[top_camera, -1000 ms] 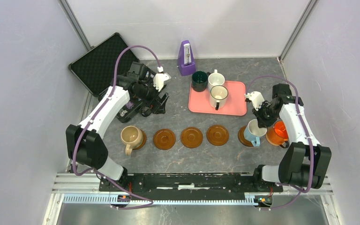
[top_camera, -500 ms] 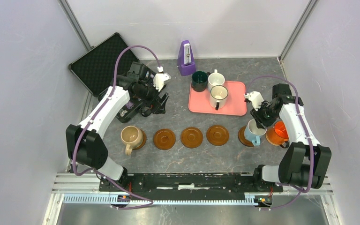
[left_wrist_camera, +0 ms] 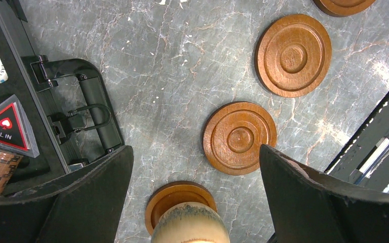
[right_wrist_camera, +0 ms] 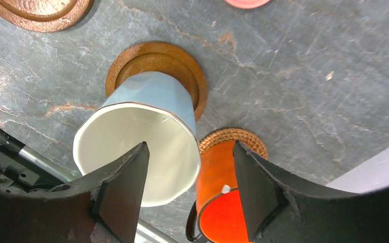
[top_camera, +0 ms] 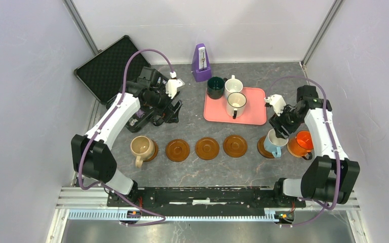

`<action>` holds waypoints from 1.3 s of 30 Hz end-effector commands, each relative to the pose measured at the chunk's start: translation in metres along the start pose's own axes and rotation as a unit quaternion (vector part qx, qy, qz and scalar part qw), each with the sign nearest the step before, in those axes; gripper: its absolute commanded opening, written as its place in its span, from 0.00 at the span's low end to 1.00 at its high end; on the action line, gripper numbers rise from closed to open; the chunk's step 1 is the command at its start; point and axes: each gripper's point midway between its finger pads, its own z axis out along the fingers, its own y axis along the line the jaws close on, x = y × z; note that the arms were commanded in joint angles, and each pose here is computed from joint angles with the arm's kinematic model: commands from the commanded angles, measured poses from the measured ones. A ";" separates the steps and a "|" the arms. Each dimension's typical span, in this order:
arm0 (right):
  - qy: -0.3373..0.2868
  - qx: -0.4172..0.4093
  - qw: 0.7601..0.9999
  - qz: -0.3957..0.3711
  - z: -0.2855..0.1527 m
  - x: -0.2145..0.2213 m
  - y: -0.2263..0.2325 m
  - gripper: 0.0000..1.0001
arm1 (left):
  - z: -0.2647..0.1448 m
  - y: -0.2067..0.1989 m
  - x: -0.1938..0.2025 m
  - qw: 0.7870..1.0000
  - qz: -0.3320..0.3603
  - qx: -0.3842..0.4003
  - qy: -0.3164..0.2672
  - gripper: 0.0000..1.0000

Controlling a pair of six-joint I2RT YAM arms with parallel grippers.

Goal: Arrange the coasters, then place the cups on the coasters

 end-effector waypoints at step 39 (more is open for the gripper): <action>-0.140 0.090 0.954 0.248 0.067 -0.184 0.020 0.79 | -0.040 0.079 -0.015 0.896 -0.266 -0.348 -0.073 1.00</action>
